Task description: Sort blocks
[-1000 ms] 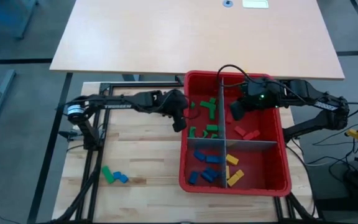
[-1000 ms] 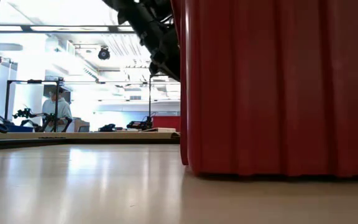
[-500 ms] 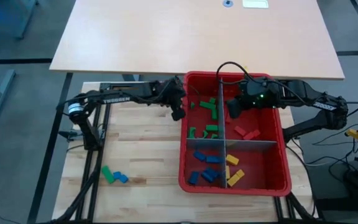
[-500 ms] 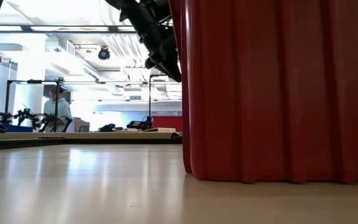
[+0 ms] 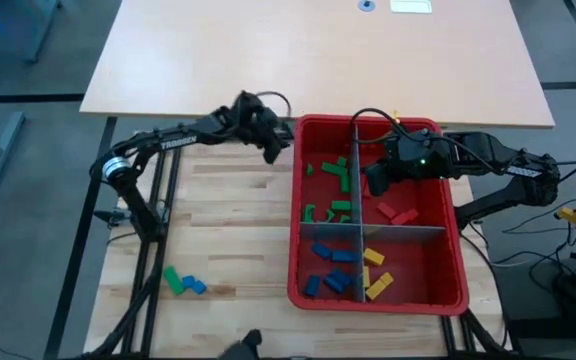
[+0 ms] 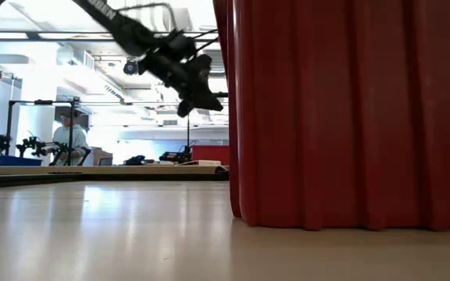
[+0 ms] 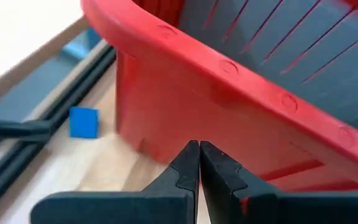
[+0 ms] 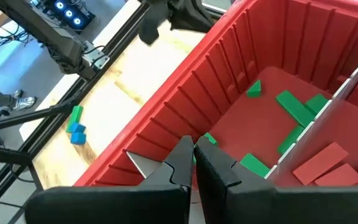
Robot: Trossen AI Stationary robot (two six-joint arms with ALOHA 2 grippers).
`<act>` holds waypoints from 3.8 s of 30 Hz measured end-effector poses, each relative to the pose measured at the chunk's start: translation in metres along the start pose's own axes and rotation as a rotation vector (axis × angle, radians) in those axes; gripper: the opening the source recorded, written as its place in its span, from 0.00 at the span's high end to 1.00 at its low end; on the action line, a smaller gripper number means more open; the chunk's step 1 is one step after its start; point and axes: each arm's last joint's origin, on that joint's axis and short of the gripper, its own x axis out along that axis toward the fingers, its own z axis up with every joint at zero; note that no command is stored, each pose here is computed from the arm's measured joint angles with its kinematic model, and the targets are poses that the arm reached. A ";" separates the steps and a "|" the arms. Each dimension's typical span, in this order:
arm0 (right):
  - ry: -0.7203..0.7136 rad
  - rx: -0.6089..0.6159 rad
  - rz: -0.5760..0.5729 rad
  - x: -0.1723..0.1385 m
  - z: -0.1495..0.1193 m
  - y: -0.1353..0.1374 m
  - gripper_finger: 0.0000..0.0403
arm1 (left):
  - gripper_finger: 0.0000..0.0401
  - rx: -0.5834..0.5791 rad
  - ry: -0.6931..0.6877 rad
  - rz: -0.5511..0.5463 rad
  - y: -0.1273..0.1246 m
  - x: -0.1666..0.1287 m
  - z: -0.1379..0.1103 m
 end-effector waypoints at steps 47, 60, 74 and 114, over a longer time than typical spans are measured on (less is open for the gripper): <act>0.036 0.016 -0.019 0.020 -0.018 0.025 1.00 | 1.00 -0.306 0.086 -0.266 0.138 0.092 -0.002; 0.043 0.013 -0.004 0.018 -0.023 0.029 1.00 | 1.00 -0.286 0.078 -0.278 0.141 0.101 0.012; 0.036 0.007 -0.005 0.017 -0.025 0.031 1.00 | 1.00 -0.366 0.205 -0.291 0.151 0.126 -0.004; 0.050 -0.034 -0.018 0.014 -0.032 0.033 1.00 | 1.00 0.224 0.452 0.029 0.124 0.131 -0.008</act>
